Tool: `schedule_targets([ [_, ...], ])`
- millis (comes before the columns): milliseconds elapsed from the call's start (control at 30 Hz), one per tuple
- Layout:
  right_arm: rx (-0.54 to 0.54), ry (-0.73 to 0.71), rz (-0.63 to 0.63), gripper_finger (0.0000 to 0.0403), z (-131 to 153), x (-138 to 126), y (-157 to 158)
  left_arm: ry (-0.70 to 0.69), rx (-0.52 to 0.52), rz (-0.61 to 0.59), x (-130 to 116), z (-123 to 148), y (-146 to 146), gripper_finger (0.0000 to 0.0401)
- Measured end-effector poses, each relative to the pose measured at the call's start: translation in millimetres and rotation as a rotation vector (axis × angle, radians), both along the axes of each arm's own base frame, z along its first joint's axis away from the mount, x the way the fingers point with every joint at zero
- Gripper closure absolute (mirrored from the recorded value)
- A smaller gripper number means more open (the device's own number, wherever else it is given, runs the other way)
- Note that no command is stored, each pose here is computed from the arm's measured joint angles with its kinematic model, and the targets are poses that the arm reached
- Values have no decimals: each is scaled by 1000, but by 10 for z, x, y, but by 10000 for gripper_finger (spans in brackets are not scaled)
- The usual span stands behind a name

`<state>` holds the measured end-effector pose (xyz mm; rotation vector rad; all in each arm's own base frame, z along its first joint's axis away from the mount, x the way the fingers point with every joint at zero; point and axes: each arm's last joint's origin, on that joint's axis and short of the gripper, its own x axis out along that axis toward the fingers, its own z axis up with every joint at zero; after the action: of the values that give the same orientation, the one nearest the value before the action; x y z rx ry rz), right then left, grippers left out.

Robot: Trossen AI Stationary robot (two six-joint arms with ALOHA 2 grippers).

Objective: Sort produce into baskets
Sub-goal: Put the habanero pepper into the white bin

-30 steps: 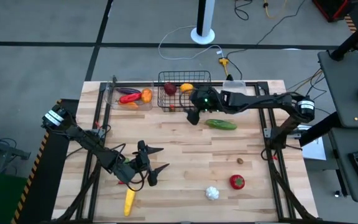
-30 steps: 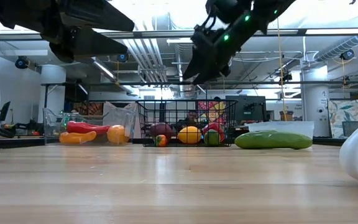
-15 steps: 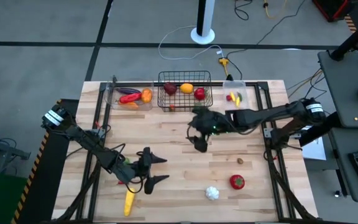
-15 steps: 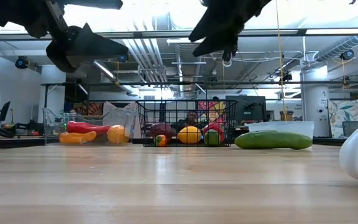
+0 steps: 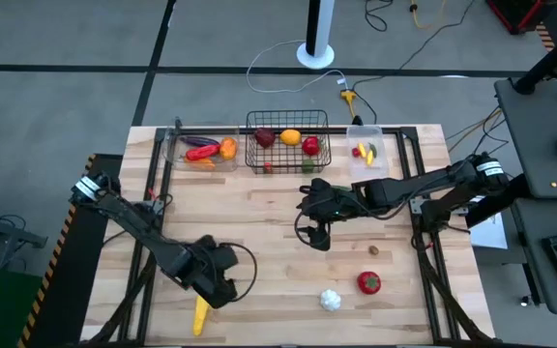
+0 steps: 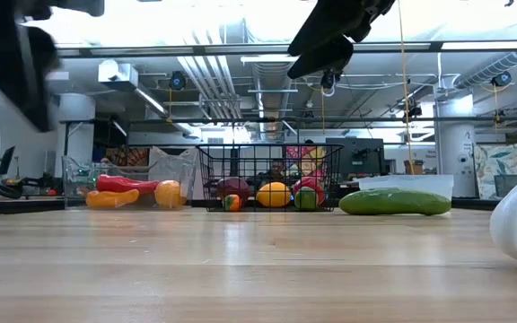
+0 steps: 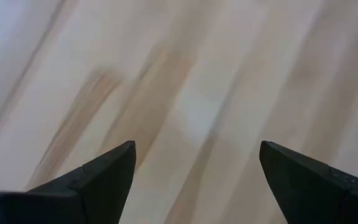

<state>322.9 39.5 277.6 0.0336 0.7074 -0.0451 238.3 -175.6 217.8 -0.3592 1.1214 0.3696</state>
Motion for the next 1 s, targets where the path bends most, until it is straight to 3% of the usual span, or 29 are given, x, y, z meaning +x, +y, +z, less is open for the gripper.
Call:
schedule_targets([
  [200, -19, -1, 16, 101, 1, 1, -1, 221, -19, 209, -61, -22, 5, 86],
  [433, -30, -1, 26, 108, 2, 2, -1, 357, -68, 301, -137, -217, -6, 96],
  [600, -30, -2, 26, 106, 1, 3, -1, 426, -29, 337, -240, -363, 69, 97],
  [767, -30, -9, 26, 104, 6, 7, 0, 440, 13, 223, -258, -395, 90, 98],
  [900, -30, -9, 26, 108, 6, 8, -1, 487, 78, 51, -284, -388, 118, 98],
  [1000, -30, -9, 26, 110, 5, 8, -1, 537, 134, -159, -315, -381, 124, 98],
])
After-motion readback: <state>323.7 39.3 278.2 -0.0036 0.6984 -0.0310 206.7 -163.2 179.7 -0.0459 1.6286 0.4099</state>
